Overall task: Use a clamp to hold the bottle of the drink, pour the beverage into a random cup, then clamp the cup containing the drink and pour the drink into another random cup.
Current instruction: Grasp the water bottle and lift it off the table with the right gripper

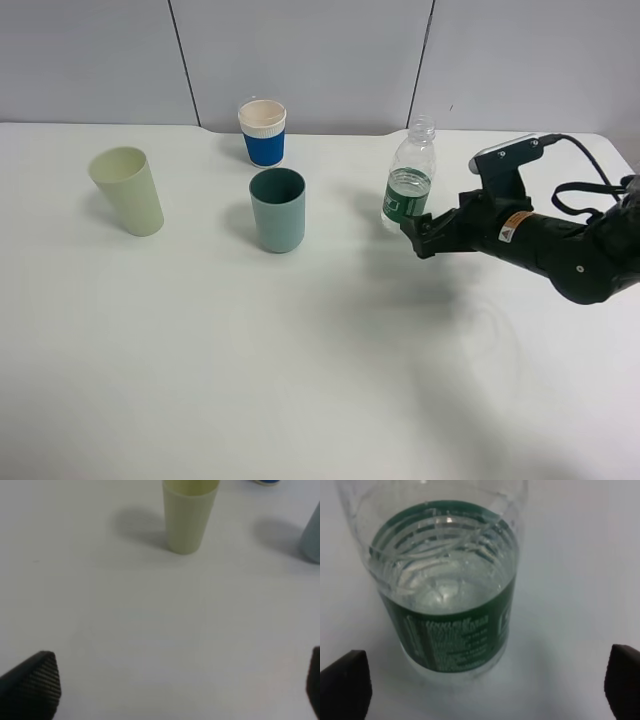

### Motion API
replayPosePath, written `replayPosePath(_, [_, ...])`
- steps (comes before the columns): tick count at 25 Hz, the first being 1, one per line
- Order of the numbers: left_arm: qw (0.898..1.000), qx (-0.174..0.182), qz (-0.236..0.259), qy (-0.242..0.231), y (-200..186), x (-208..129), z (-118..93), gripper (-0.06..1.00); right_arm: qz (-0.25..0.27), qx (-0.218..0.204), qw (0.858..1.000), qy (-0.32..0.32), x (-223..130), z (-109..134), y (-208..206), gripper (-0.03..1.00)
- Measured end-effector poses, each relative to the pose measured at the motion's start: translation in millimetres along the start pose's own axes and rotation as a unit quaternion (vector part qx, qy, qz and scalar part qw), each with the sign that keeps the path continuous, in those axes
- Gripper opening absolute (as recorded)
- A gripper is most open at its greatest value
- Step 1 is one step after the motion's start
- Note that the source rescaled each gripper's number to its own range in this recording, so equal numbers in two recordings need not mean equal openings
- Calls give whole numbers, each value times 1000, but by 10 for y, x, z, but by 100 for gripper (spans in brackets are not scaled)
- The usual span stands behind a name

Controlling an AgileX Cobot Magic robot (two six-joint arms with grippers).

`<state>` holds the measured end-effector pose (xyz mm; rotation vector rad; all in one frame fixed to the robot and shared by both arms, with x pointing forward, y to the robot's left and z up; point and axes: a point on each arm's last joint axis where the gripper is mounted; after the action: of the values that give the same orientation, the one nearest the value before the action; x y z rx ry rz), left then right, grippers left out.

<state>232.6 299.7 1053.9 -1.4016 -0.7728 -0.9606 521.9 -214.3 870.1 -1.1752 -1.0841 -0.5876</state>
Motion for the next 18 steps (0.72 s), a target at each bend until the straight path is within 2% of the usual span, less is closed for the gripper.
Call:
replayPosePath(11, [1000,0,0,0,0,0,0,100,-42,0,999,-13,-71,1,73,100])
replayPosePath(18, [1000,0,0,0,0,0,0,100,-54,18,998,-27,-70,16,258,100])
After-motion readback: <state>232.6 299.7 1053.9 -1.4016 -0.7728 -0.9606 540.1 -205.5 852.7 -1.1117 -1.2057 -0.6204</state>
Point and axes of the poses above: a point on each arm's last joint axis where the gripper is mounted, y pointing out along that axis toward the gripper, z along the wrist's bending axis when the last joint is at zero, x = y × z, and after that the axes turned 6 degrees about y, right-handed
